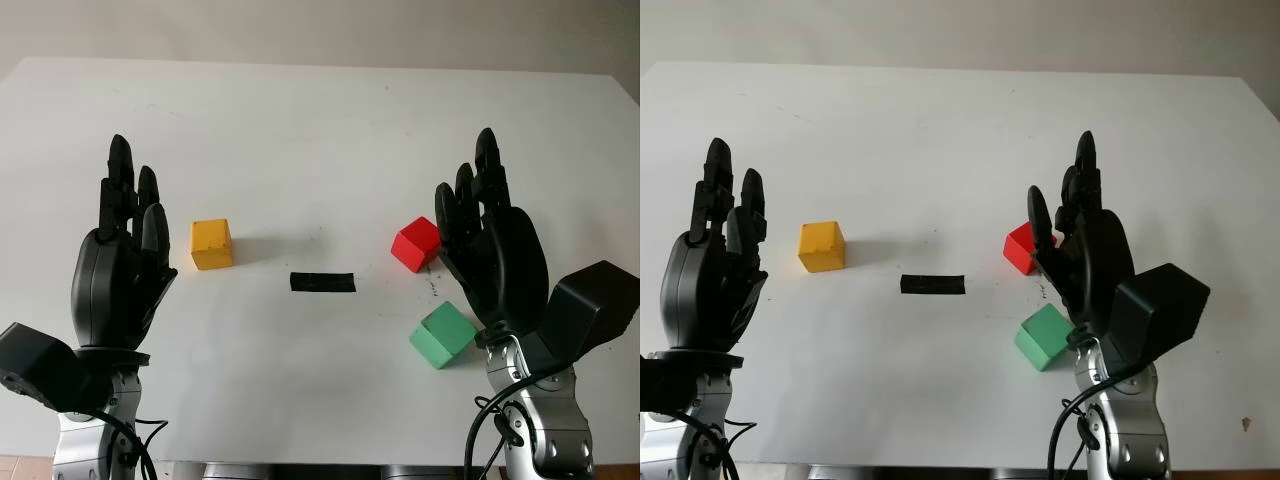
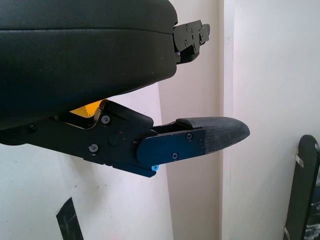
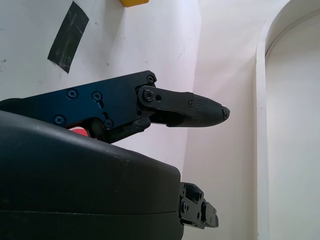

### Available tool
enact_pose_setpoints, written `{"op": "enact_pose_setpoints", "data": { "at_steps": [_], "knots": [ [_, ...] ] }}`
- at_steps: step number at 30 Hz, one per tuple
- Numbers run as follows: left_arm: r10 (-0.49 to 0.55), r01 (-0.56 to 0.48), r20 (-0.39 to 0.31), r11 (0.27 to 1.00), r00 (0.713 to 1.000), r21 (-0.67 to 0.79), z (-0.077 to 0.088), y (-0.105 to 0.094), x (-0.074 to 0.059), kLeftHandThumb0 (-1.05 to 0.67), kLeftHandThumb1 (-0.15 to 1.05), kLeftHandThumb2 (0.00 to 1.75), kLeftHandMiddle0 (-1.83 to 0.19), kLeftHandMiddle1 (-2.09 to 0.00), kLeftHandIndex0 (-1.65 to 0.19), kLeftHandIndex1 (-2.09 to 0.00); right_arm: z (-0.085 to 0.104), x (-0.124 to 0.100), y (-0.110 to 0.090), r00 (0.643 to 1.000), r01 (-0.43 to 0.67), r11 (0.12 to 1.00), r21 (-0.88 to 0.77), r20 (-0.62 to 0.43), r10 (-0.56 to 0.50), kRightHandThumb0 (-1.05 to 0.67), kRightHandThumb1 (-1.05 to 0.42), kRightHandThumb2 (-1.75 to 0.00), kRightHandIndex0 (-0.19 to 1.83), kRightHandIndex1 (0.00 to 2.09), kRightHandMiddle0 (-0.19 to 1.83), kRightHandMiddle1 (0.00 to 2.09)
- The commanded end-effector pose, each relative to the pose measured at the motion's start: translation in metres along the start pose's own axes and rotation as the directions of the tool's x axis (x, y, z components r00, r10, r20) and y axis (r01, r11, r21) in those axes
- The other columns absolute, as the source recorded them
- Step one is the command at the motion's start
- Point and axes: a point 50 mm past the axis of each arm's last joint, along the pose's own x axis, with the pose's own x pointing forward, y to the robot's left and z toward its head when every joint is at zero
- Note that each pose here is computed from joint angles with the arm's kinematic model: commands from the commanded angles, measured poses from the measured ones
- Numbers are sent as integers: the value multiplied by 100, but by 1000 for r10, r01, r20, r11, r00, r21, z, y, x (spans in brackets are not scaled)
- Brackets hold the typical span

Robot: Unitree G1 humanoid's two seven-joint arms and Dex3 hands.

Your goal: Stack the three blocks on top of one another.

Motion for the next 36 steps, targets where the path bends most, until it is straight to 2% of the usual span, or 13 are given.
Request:
{"op": "enact_pose_setpoints", "data": {
  "at_steps": [1, 8, 11, 13, 14, 17, 19, 22, 26, 30, 36],
  "knots": [
    [0, 0, -12, 1000, 1000, 10, -1, -1, -1, -70, 105, 54, 16, -5, 18, -5, 2, -1, -1, 1000, -2, 1000, -12, 6, 2, -55, -105, -51, -19, 0, -19, 0],
    [0, 0, -37, 1000, 999, 1, -8, -7, 1, -70, 105, 56, 17, -5, 18, -5, -1, 3, -3, 1000, -11, 1000, -24, -14, 11, -56, -105, -50, -19, 0, -19, 0],
    [3, -3, -47, 1000, 999, 0, -10, -10, 0, -71, 105, 56, 17, -5, 18, -6, 4, 4, -15, 999, -45, 998, -44, 9, 45, -54, -105, -46, -19, 0, -19, 0],
    [4, -4, -48, 1000, 999, 2, -10, -11, -1, -71, 105, 56, 17, -5, 18, -5, 16, 12, -29, 996, -62, 985, -160, 50, 71, -55, -105, -43, -19, 0, -18, 1],
    [4, -4, -48, 1000, 999, 2, -10, -11, -1, -71, 105, 57, 18, -5, 19, -5, 21, 15, -33, 995, -67, 978, -196, 62, 81, -56, -105, -38, -19, 0, -17, 2],
    [-5, 5, -41, 1000, 999, -5, -9, -12, -2, -70, 105, 58, 18, -5, 19, -5, 50, 38, -60, 982, -103, 938, -332, 118, 149, -61, -103, -15, -16, 3, -11, 6],
    [-9, 8, -40, 1000, 999, -19, -10, -12, -2, -70, 105, 58, 19, -5, 19, -4, 61, 47, -67, 975, -123, 918, -378, 127, 183, -61, -100, -8, -12, 5, -7, 8],
    [-9, 8, -41, 1000, 999, -28, -10, -13, -3, -70, 105, 56, 19, -5, 19, -3, 84, 66, -77, 961, -174, 820, -546, 88, 263, -67, -92, -3, -7, 8, 5, 14],
    [-6, 5, -37, 1000, 999, -15, -11, -13, -4, -71, 105, 58, 19, -5, 19, -2, 99, 77, -84, 946, -228, 697, -680, 14, 324, -69, -86, -3, 0, 10, 15, 19],
    [-2, 2, -38, 1000, 999, 2, -9, -10, -6, -70, 105, 58, 18, -6, 19, -3, 102, 82, -88, 930, -281, 594, -754, -61, 362, -66, -82, -3, 3, 11, 22, 20],
    [-3, 3, -38, 1000, 999, 5, -7, -8, -7, -70, 105, 57, 18, -6, 19, -4, 100, 88, -80, 892, -326, 331, -885, -173, 417, -63, -77, -5, 5, 8, 34, 17]
  ]
}}
